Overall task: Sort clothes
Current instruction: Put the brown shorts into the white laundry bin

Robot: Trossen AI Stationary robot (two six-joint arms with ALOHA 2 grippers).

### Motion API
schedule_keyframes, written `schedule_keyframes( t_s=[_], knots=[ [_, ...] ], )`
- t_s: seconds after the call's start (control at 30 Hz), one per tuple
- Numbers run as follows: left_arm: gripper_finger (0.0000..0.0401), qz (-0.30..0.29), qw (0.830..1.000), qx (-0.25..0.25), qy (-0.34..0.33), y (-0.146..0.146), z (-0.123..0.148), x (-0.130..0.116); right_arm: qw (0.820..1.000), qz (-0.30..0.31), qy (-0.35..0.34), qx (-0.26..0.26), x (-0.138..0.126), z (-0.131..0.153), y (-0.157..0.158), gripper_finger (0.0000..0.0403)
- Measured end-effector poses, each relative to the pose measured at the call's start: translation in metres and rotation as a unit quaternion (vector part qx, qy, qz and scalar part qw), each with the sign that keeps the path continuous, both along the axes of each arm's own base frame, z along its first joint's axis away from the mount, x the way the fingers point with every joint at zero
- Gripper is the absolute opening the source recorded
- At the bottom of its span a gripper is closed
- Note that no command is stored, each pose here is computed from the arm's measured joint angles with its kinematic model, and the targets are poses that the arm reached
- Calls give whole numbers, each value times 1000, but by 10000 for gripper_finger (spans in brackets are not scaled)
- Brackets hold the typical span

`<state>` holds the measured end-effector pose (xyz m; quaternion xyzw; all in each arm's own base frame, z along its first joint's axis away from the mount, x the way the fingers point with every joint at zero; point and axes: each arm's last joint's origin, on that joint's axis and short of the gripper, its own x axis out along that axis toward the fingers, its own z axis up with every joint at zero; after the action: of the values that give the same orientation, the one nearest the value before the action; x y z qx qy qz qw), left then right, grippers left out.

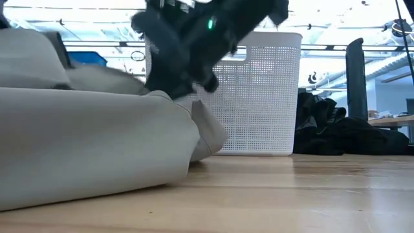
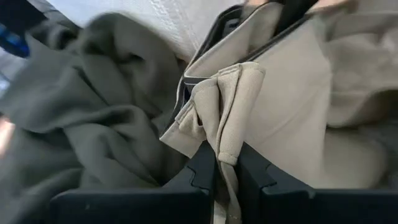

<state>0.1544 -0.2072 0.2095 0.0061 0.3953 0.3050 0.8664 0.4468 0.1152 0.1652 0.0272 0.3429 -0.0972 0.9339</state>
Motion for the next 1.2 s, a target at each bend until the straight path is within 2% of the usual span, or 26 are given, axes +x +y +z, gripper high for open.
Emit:
schedule_keyframes(
  t_s=[0.1,0.23,0.43,0.6,0.77,0.83,1.0,1.2],
  knots=[
    [32,3,1000,-16,4,1,-11,-2,1000,-11,17,1,3,-14,-6,7],
    [35,9,999,-48,12,0,-21,-2,999,-22,34,-2,1,-19,-7,13],
    [109,14,997,-75,16,-3,-23,0,998,-31,53,-8,-3,-22,-8,17],
    [173,5,994,-85,71,-6,-5,6,998,-33,53,-3,-4,-22,-4,45],
    [202,8,992,-90,87,-10,33,8,997,-28,65,6,-5,-24,-4,110],
    [203,-1,994,-87,68,-11,50,6,997,-31,70,8,-7,-24,-3,139],
    [204,-36,996,-75,-33,-13,83,2,997,-16,78,0,-13,-14,4,194],
    [204,-83,982,-37,-165,-21,101,3,998,-28,26,-56,-24,27,12,202]
  ],
)
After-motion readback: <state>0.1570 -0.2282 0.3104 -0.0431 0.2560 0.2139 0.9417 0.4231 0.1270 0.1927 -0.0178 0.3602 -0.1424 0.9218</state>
